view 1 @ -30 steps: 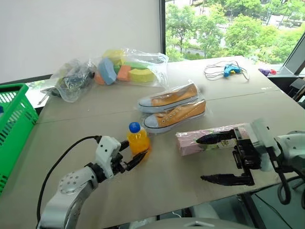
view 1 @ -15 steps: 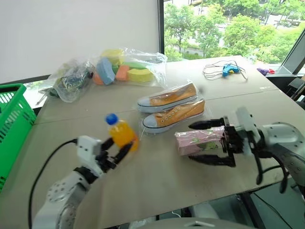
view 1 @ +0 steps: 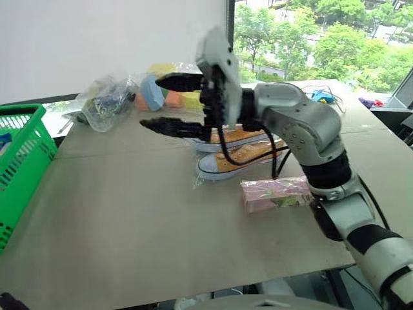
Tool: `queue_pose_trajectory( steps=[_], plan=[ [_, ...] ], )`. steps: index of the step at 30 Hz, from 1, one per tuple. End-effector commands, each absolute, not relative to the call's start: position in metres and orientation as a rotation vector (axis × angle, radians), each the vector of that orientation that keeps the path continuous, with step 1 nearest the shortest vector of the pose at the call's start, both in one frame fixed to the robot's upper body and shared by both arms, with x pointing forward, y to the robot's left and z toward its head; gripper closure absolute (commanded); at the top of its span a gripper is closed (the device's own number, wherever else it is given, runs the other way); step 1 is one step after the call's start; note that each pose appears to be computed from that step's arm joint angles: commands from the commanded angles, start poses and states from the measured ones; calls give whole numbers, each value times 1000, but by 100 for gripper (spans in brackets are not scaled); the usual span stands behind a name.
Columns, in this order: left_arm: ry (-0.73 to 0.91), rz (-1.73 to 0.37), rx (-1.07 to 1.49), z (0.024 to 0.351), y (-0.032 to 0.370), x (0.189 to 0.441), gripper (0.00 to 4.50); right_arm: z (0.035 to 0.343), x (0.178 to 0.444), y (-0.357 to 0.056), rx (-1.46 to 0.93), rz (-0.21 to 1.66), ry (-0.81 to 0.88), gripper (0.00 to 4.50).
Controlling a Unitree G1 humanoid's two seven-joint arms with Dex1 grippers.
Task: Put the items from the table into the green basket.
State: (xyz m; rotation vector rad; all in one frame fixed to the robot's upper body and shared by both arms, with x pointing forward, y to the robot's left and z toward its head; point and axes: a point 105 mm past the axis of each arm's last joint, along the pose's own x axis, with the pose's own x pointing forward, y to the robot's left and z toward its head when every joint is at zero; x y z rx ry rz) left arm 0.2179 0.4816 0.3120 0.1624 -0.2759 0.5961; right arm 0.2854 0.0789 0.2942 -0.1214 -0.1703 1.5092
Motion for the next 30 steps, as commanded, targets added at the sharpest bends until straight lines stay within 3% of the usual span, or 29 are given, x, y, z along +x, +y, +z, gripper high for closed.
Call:
queue_pose_trajectory(
  steps=[1,12,15,17,19,21,23,25,27,30],
  plan=[
    [-277,640,243,327,511,208,163,307,282,86,-133,1508,-203,0],
    [-104,610,237,290,549,208,163,286,279,92,-245,1574,-164,0],
    [-97,601,335,294,547,206,19,291,282,91,-231,1557,-174,0],
    [-131,585,388,303,542,210,8,296,283,88,-217,1548,-198,0],
    [-188,447,391,311,518,230,8,299,285,82,-200,1537,-213,0],
    [-252,279,324,318,485,252,8,300,286,72,-184,1532,-232,0],
    [-256,50,268,314,427,279,8,298,286,53,-175,1527,-237,0],
    [-143,-320,234,281,321,302,8,286,290,18,-206,1488,-220,0],
    [-25,-575,186,245,239,297,8,273,292,-13,-246,1438,-173,0],
    [159,-808,121,207,159,284,8,249,291,-61,-317,1333,-51,0]
  ],
)
